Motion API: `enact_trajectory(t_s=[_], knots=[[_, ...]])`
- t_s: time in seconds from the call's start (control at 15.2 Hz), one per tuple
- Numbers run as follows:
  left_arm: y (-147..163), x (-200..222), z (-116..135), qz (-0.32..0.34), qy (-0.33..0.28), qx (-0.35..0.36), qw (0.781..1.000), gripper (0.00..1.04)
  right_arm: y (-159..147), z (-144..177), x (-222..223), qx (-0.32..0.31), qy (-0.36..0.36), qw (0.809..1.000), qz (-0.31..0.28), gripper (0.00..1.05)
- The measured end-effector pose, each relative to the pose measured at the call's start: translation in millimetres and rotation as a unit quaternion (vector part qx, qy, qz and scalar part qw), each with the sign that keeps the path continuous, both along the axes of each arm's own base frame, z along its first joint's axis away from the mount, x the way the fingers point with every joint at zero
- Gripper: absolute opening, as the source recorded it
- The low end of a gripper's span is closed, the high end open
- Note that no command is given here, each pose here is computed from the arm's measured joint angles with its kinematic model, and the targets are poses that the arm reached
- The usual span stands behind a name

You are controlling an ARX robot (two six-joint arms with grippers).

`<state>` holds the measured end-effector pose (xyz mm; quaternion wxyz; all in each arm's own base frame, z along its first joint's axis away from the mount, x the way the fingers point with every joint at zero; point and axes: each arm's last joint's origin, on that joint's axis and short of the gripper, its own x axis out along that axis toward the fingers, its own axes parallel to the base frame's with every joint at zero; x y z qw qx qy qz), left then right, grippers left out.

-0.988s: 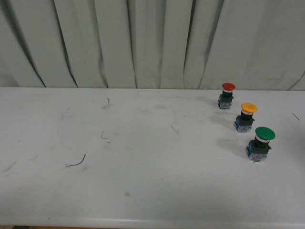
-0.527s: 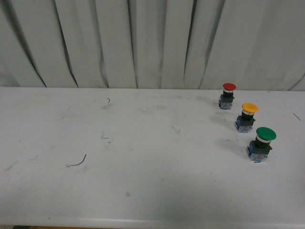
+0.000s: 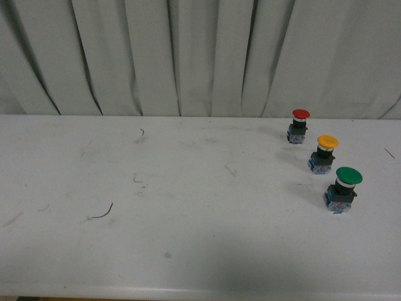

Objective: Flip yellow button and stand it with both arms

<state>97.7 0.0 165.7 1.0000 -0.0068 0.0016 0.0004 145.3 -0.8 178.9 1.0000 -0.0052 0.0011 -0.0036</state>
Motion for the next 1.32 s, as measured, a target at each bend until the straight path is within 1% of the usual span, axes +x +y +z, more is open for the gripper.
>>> enact_trajectory(t_s=[0.07, 0.26, 1.32], knots=[[0, 0, 0, 0.0, 0.0, 0.0, 1.0, 0.98, 0, -7, -11, 0.0, -0.017, 1.0, 0.0, 0.02], [0, 0, 0, 0.0, 0.0, 0.0, 1.0, 0.98, 0, -8, -27, 0.0, -0.008, 1.0, 0.0, 0.02], [0, 0, 0, 0.0, 0.0, 0.0, 1.0, 0.98, 0, -10, -39, 0.0, -0.002, 1.0, 0.0, 0.02]])
